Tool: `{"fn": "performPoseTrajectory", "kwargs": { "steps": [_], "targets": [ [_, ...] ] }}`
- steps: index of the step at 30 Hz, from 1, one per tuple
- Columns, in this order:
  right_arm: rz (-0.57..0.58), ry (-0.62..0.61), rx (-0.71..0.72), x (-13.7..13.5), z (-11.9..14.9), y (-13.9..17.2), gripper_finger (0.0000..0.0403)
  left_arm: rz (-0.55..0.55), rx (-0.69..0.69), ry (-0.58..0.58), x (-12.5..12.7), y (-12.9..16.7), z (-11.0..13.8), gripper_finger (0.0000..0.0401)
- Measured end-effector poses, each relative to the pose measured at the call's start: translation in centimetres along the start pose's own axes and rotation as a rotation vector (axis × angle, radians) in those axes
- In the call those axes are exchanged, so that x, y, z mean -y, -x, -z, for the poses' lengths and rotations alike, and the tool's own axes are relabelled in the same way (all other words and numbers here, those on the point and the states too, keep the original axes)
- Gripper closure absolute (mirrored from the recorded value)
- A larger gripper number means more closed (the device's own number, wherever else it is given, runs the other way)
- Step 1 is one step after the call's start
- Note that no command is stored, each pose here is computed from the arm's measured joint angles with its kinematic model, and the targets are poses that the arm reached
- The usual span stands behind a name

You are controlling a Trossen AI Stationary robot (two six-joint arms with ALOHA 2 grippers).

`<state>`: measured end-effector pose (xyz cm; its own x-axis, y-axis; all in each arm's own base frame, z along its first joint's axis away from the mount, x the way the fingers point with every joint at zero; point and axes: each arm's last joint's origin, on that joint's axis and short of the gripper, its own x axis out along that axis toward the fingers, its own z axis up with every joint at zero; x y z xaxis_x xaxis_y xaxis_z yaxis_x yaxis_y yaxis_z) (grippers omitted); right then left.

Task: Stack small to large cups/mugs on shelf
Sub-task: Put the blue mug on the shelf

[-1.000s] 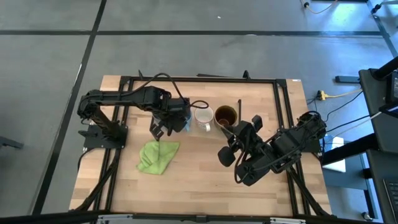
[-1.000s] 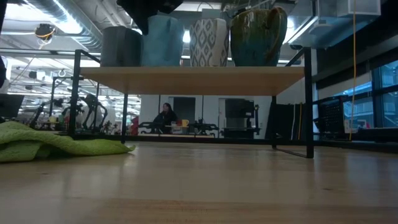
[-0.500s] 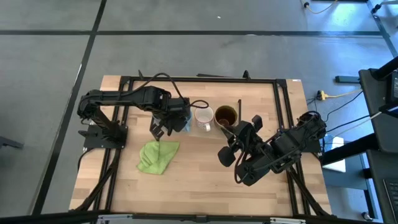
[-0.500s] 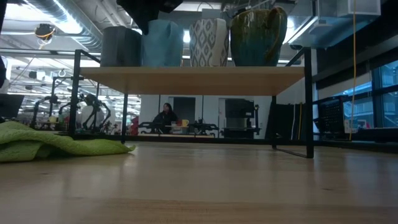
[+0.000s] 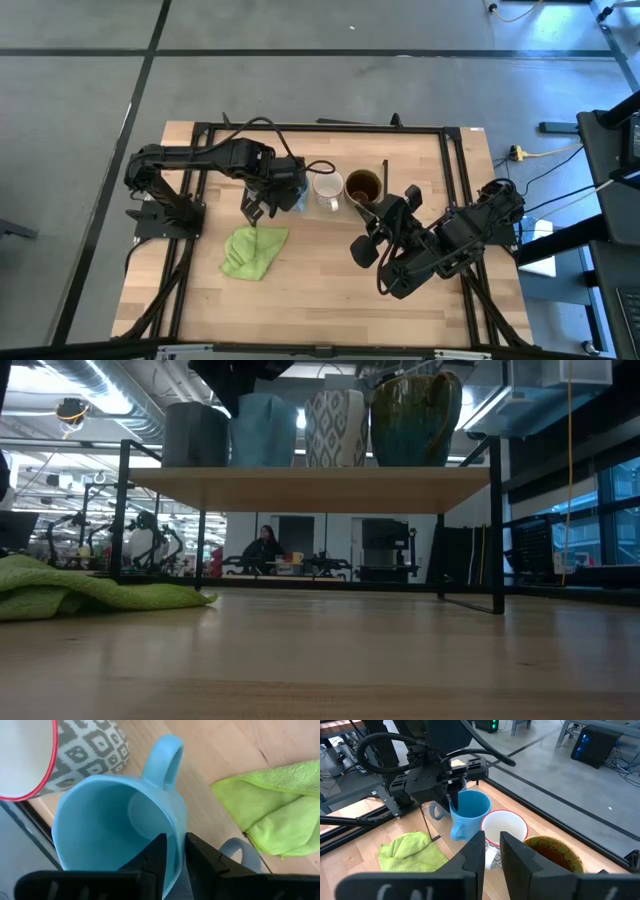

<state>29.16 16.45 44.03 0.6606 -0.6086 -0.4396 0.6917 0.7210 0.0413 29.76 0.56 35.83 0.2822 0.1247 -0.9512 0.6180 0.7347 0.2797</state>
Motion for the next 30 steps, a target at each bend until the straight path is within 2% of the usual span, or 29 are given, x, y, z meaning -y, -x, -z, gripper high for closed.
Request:
{"fn": "performPoseTrajectory", "kwargs": {
  "steps": [7,30],
  "targets": [
    [0.0,-0.001,0.0,-0.01,0.01,-0.01,0.0342,-0.041,-0.035,0.0,-0.16,0.0,0.12,0.0337],
    [-0.002,-0.007,-0.008,0.0,0.0,-0.07,0.0342,-0.032,-0.056,0.038,0.42,0.22,0.12,0.0333]
  ]
}}
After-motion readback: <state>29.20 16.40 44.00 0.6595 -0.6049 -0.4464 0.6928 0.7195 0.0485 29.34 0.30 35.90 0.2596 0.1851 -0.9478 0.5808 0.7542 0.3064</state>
